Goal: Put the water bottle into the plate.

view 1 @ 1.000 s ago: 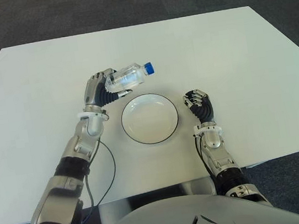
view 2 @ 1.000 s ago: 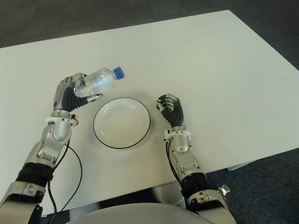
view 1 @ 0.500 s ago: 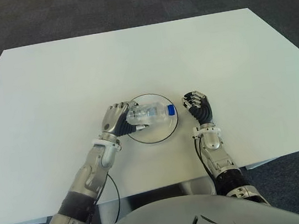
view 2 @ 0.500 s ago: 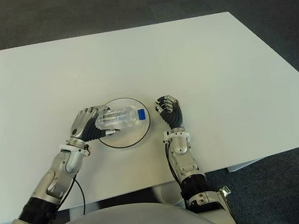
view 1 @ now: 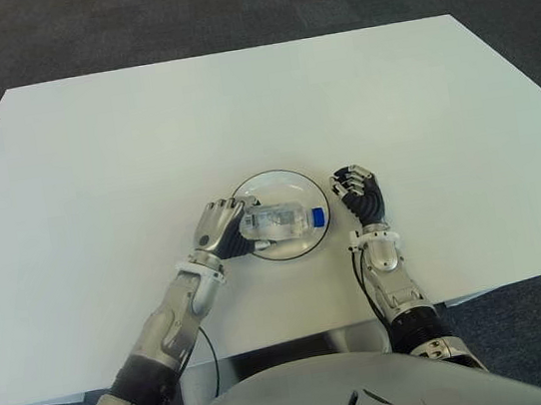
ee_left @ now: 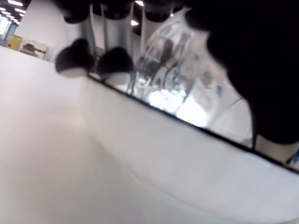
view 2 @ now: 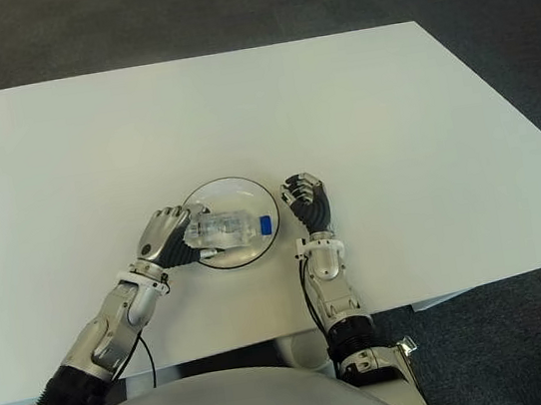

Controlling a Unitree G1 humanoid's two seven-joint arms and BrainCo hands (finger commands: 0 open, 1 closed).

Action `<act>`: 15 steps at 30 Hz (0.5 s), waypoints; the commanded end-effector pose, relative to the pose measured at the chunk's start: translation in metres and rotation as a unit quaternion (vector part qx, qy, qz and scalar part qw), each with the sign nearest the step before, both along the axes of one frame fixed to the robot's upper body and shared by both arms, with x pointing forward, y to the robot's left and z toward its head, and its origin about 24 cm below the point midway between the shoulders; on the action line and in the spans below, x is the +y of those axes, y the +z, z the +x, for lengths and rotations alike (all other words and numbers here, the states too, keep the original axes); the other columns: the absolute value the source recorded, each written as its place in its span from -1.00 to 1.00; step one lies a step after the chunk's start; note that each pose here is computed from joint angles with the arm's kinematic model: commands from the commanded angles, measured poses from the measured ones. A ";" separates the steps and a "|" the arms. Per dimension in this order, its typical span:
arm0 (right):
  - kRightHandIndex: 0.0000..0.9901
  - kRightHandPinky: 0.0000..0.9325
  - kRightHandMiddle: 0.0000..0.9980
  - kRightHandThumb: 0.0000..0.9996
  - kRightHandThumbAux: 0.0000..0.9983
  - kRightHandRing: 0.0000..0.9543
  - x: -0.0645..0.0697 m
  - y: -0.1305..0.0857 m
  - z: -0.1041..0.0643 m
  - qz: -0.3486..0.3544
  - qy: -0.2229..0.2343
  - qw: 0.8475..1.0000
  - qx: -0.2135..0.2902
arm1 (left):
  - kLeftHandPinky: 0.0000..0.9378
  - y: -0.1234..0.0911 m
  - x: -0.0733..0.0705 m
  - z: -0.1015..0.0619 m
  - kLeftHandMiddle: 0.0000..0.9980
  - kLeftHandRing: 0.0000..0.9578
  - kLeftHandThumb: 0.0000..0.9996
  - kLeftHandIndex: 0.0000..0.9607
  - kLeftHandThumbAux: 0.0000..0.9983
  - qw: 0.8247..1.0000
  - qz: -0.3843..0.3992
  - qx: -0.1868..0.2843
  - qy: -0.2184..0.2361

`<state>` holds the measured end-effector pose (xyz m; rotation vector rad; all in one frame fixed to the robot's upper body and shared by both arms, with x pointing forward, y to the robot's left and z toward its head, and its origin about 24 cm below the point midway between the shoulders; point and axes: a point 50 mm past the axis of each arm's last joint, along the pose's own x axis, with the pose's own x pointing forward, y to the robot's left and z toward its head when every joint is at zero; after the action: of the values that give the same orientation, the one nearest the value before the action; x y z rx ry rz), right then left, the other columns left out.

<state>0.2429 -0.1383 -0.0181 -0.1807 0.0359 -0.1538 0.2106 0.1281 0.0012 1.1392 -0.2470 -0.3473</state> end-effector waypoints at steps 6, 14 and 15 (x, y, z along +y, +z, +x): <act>-0.14 0.27 0.17 0.41 0.46 0.24 -0.001 -0.010 -0.008 0.007 -0.004 1.000 0.027 | 0.78 -0.017 -0.004 -0.016 0.09 0.77 0.70 -0.18 0.34 0.998 0.050 0.029 -0.023; -0.14 0.28 0.17 0.41 0.46 0.24 -0.001 -0.010 -0.008 0.009 -0.007 1.000 0.028 | 0.75 -0.022 -0.004 -0.018 0.08 0.74 0.70 -0.17 0.34 0.997 0.080 0.007 -0.006; -0.14 0.28 0.17 0.41 0.46 0.24 -0.001 -0.009 -0.008 0.009 -0.007 1.000 0.028 | 0.74 -0.021 -0.004 -0.018 0.08 0.73 0.70 -0.17 0.34 0.997 0.080 -0.002 -0.001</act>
<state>0.2402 -0.1389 -0.0190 -0.1699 0.0406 -0.1596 0.2037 0.1210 -0.0038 1.2414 -0.2831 -0.3476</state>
